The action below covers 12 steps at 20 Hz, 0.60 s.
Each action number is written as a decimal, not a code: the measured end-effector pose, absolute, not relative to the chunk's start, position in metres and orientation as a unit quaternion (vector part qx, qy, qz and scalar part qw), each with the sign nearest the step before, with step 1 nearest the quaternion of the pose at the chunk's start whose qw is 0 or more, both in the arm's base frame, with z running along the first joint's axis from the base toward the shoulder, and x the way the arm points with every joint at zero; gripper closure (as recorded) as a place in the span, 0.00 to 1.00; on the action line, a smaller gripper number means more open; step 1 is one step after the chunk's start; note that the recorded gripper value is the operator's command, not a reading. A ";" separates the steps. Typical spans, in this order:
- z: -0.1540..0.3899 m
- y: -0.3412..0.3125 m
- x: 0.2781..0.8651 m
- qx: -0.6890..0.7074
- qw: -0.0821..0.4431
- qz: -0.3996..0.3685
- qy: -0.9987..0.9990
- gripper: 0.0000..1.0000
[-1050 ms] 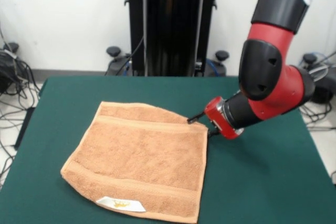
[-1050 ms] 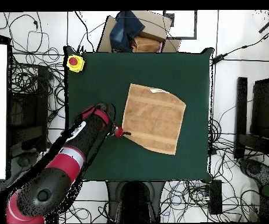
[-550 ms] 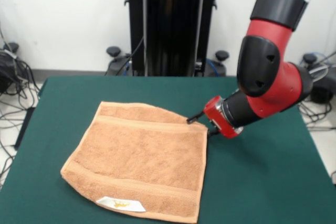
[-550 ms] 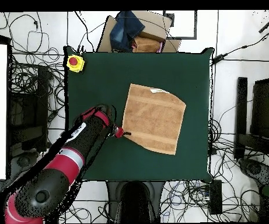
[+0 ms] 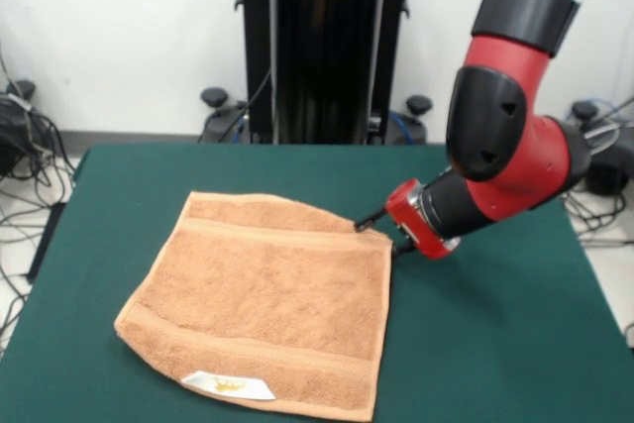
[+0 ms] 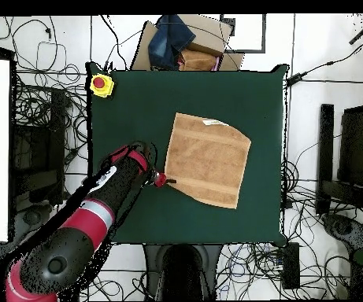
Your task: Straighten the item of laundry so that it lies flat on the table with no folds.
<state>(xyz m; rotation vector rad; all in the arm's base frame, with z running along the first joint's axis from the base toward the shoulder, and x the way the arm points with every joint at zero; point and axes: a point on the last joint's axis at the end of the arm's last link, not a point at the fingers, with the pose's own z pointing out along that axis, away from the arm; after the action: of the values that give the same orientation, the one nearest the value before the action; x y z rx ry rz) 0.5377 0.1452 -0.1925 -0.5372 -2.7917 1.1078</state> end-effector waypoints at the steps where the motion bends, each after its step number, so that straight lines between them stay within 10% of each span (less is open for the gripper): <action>1: -0.193 0.146 0.537 -0.177 0.046 0.362 -0.914 0.00; 12: -0.192 0.161 0.520 -0.171 0.053 0.364 -0.914 0.00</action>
<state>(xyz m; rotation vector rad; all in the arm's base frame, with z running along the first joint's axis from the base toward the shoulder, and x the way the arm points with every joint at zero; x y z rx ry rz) 0.5200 0.1613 -0.1921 -0.5197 -2.7797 1.1054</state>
